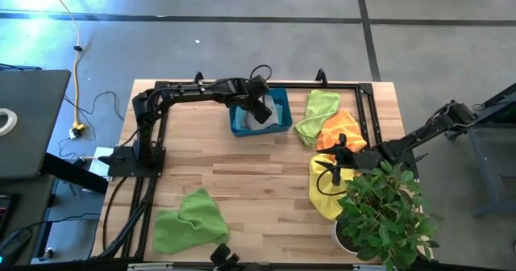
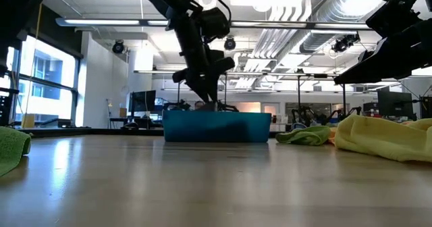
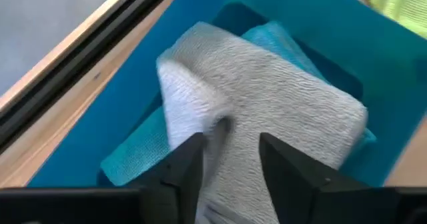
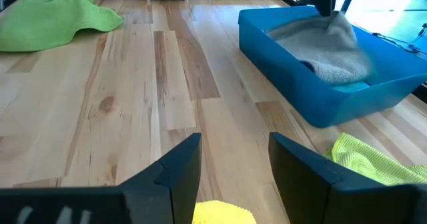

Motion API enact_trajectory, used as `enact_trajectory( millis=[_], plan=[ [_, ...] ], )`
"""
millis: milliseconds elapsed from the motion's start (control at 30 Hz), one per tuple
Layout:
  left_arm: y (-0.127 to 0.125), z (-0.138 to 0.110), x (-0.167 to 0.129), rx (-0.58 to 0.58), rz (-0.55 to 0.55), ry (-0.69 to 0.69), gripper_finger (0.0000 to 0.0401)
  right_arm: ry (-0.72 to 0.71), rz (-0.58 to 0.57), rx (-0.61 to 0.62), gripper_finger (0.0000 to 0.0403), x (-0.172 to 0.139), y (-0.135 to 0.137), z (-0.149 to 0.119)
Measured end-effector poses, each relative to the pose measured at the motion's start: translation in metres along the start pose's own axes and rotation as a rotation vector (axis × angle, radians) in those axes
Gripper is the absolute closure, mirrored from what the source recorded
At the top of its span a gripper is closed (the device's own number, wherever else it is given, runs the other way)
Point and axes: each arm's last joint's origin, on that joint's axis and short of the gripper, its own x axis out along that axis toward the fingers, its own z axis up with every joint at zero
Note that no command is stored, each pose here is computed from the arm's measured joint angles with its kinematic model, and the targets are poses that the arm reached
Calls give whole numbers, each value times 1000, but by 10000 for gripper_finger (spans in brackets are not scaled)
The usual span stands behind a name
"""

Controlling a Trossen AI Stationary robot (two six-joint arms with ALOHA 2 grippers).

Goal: Fold microfiber towels
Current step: Stack the gray microfiber cloth on the blue microfiber cloth in the blue bin, then fold the bottom left green microfiber cloth

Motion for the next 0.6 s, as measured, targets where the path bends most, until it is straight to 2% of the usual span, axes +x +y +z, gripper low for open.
enact_trajectory(
  millis=[133, 300, 400, 600],
  plan=[
    [-10, 5, -18, 107, -11, -95, 236, 0, 0, 0, 236, 0, 0, 0],
    [-40, 0, -49, 229, -59, -193, 235, 3, 0, -2, 236, 0, 0, 0],
    [-74, -17, -67, 331, -138, -191, 237, 3, -1, -2, 236, 0, 0, 0],
    [-149, -77, -90, 466, -273, -114, 237, 3, -1, -2, 236, 0, 0, 0]
  ],
)
